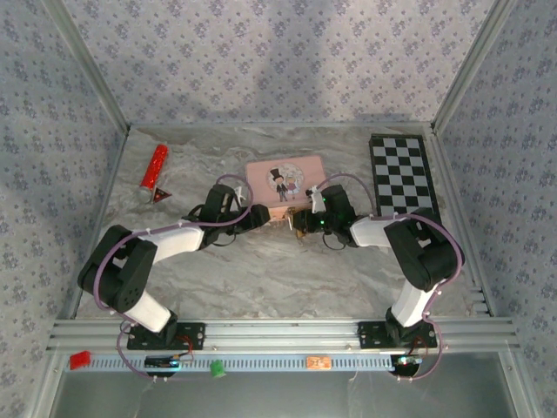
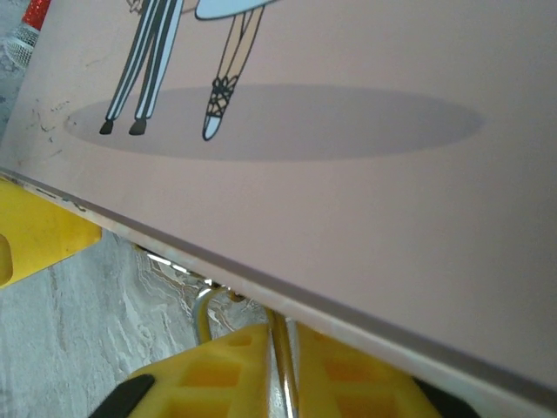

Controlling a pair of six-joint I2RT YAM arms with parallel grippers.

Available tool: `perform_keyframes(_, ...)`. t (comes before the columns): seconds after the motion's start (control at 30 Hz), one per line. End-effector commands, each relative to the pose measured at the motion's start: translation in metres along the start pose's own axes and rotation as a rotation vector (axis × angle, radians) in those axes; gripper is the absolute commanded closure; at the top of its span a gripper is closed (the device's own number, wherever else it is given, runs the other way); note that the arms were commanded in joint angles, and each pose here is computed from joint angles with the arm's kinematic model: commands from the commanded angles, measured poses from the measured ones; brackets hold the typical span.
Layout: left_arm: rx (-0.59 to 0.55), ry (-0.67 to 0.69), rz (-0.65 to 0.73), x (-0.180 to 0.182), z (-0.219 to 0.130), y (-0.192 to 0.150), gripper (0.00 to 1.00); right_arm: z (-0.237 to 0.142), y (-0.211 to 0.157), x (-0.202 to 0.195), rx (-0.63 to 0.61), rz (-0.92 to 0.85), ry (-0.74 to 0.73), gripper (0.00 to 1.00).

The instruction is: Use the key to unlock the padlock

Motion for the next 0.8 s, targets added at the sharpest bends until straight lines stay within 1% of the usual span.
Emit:
perform_keyframes(0.0,-0.040,-0.020,0.000,-0.002,-0.011,0.009,0.34,0.005,0.004,0.003,-0.010,0.003,0.017,0.89)
perform_keyframes(0.1,-0.079,0.000,0.019,-0.001,-0.022,0.019,0.34,0.003,0.005,0.005,-0.017,0.007,0.019,0.93)
perform_keyframes(0.2,-0.142,0.073,0.085,0.001,-0.034,0.031,0.32,0.000,0.007,0.007,-0.031,0.011,0.019,0.97)
perform_keyframes(0.33,-0.167,0.070,0.121,-0.007,-0.041,0.048,0.30,-0.002,0.010,0.011,-0.050,0.014,0.001,1.00)
perform_keyframes(0.47,-0.159,0.080,0.115,-0.010,-0.032,0.061,0.30,-0.004,0.013,0.012,-0.105,0.062,-0.043,1.00)
perform_keyframes(0.63,-0.132,0.075,0.106,-0.012,-0.012,0.069,0.30,-0.007,0.018,0.014,-0.195,0.129,-0.110,1.00)
perform_keyframes(0.77,-0.109,0.079,0.088,-0.008,0.001,0.070,0.31,-0.006,0.021,0.013,-0.254,0.195,-0.107,1.00)
Point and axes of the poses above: each hand's point on the last joint's axis, 136 mm out from that joint toward the fingers, its own z axis out along the fingers, its own x axis along the line the jaws close on, y = z × x, the point moved 2 cm from there along -z, back along the fingers, and after that the axes turned 12 degrees about -z, right-handed, at the moved point
